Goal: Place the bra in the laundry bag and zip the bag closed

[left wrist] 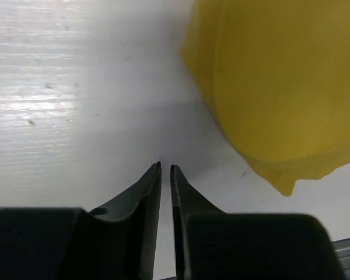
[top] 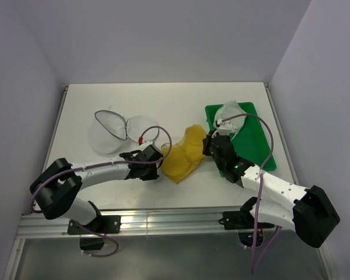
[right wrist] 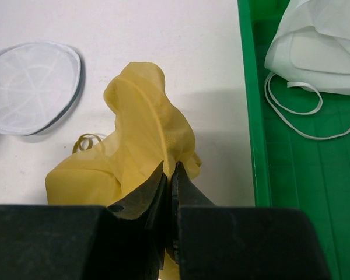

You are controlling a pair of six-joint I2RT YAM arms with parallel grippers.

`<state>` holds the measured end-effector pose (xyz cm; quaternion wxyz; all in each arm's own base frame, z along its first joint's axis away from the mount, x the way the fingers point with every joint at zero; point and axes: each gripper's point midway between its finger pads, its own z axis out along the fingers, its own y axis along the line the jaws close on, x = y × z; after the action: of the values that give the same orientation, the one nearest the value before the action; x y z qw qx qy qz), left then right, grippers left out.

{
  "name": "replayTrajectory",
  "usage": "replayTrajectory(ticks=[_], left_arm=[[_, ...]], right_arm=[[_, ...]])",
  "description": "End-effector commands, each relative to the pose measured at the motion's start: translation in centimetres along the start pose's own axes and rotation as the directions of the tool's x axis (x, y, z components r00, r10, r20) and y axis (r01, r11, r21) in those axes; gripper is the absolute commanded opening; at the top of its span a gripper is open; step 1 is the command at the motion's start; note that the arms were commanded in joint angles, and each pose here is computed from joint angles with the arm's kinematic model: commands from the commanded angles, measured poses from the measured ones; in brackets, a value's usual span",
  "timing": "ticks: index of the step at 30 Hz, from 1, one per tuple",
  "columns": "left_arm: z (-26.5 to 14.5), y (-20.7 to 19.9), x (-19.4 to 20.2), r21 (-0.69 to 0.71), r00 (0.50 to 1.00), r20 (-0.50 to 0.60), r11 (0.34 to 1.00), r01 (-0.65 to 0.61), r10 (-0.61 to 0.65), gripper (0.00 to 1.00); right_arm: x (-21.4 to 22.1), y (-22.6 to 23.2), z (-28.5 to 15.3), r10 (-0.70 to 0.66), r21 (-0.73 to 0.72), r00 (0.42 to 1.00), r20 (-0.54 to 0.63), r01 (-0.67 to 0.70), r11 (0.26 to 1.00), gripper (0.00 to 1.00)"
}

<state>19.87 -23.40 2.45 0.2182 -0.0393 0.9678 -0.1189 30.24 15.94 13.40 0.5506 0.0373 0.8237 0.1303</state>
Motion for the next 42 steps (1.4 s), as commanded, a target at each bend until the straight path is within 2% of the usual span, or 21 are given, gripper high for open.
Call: replayTrajectory(ticks=[1, 12, 21, 30, 34, 37, 38, 42], left_arm=[[0.4, -3.0, -1.3, 0.073, 0.998, 0.031, 0.996, 0.048, -0.051, 0.19], [3.3, -5.2, -2.3, 0.102, 0.996, 0.052, 0.992, 0.071, -0.076, 0.11], [2.4, -6.4, -4.2, 0.133, 0.992, 0.107, 0.99, 0.05, -0.064, 0.13], [1.8, -7.2, -4.9, 0.177, 0.99, 0.132, 0.984, 0.034, -0.058, 0.13], [1.6, -7.3, -5.1, 0.184, 0.989, 0.137, 0.983, 0.027, -0.053, 0.12], [1.5, -7.1, -5.1, 0.184, 0.989, 0.137, 0.983, 0.022, -0.048, 0.12], [1.5, -7.1, -5.0, 0.184, 0.989, 0.137, 0.983, 0.02, -0.046, 0.12], [1.3, -6.7, -5.1, 0.178, 0.989, 0.141, 0.984, 0.018, -0.044, 0.12]], right_arm=[[-1.7, 0.2, -0.3, 0.007, 0.005, 0.997, 0.076, -0.008, 1.0, 0.07], [-1.2, 2.1, -1.2, -0.001, -0.076, 0.996, 0.092, 0.008, 0.997, 0.08], [-1.2, 4.2, -2.0, -0.039, -0.107, 0.993, 0.109, 0.051, 0.993, 0.08], [1.3, 8.9, -2.4, -0.074, -0.19, 0.996, 0.052, 0.083, 0.978, 0.08], [2.9, 11.8, -2.7, -0.063, -0.243, 0.998, 0.013, 0.064, 0.968, 0.15], [3.6, 13.8, -2.8, -0.053, -0.282, 0.998, -0.018, 0.046, 0.958, 0.28], [4.1, 14.2, -2.9, -0.058, -0.291, 0.998, -0.031, 0.047, 0.956, 0.37], [4.3, 15.3, -3.3, -0.047, -0.293, 0.997, -0.06, 0.028, 0.956, 0.52]])
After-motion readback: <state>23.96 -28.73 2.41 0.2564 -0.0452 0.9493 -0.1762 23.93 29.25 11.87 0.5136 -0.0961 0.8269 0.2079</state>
